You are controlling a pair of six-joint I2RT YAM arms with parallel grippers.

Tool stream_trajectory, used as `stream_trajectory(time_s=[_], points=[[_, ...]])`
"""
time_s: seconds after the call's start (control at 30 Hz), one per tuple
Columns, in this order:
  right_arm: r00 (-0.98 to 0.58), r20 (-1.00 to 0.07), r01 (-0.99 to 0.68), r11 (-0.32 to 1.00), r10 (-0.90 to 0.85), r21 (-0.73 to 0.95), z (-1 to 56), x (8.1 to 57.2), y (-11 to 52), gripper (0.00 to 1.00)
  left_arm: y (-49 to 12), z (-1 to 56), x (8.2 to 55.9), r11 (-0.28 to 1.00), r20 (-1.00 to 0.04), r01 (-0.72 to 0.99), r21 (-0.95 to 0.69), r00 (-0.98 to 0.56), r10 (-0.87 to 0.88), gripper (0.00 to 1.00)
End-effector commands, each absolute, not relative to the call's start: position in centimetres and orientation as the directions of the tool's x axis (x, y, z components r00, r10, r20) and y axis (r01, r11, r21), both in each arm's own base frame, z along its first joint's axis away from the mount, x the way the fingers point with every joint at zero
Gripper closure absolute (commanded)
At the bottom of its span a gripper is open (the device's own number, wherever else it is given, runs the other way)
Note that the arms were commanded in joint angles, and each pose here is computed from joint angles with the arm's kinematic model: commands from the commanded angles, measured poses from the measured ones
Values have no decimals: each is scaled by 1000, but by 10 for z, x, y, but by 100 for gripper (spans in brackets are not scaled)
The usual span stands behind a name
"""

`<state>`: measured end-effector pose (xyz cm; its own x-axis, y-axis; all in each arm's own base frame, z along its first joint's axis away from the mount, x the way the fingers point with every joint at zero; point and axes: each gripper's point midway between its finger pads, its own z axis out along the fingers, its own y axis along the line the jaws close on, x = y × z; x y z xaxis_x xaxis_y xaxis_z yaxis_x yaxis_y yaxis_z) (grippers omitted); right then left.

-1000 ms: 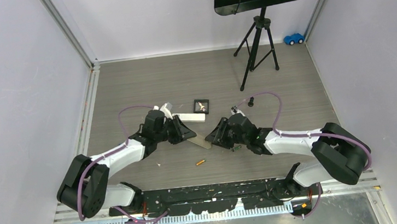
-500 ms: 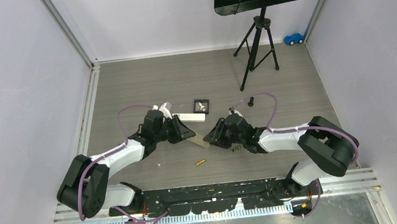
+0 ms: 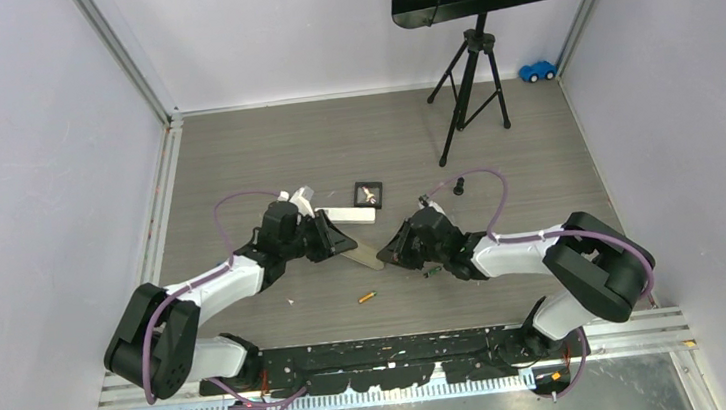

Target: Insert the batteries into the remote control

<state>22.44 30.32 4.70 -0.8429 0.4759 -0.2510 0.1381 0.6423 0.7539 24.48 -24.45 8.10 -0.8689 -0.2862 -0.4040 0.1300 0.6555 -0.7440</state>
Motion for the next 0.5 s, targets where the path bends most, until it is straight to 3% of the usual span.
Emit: stream_trajectory(time_s=[0.0, 0.1, 0.27, 0.47], points=[[-819, -291, 79, 600, 494, 796, 76, 239, 316, 83, -238, 65, 235, 692, -400, 125, -711, -881, -252, 100], [-820, -285, 92, 607, 496, 789, 71, 240, 315, 83, -238, 65, 235, 692, -401, 125, -711, -881, -252, 100], [-818, -289, 100, 618, 497, 779, 66, 239, 313, 73, -237, 65, 235, 696, -404, 126, -707, -879, -252, 100], [-792, -338, 73, 629, 509, 774, 68, 248, 310, 73, -236, 63, 234, 700, -403, 125, -703, -881, -247, 100]])
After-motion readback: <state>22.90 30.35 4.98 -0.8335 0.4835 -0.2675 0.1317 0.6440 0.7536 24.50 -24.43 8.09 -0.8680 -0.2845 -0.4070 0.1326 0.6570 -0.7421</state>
